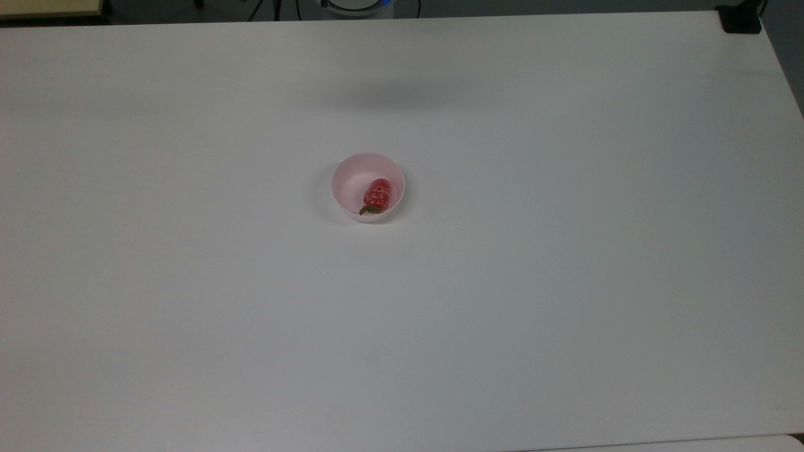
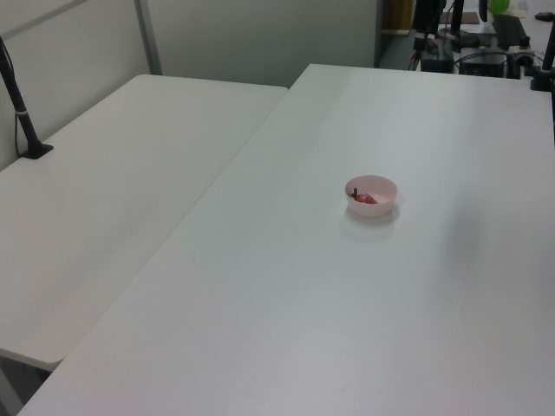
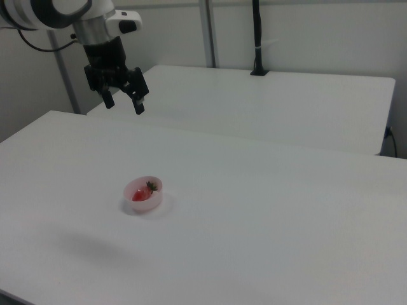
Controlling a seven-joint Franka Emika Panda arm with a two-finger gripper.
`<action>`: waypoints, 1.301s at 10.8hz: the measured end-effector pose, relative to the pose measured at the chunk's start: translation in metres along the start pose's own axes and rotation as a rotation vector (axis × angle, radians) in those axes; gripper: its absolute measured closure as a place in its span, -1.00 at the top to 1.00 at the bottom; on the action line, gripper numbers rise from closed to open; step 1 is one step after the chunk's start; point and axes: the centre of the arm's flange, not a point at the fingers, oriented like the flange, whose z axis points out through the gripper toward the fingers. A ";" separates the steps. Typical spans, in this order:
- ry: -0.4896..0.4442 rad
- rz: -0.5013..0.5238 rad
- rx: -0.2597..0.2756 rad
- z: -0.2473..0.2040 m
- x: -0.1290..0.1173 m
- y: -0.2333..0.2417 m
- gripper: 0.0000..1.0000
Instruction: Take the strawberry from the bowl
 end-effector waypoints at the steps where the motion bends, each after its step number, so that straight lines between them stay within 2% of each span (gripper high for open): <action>1: 0.000 0.000 0.000 0.000 0.000 0.000 1.00; 3: 0.000 0.003 0.025 0.000 0.000 -0.002 1.00; 7: 0.000 -0.007 0.027 0.000 0.000 -0.002 1.00; 10: -0.019 -0.087 0.028 0.010 0.001 -0.008 1.00; 12: -0.029 -0.065 0.012 0.033 0.009 -0.020 1.00; 14: -0.060 -0.052 0.007 0.078 0.025 -0.033 1.00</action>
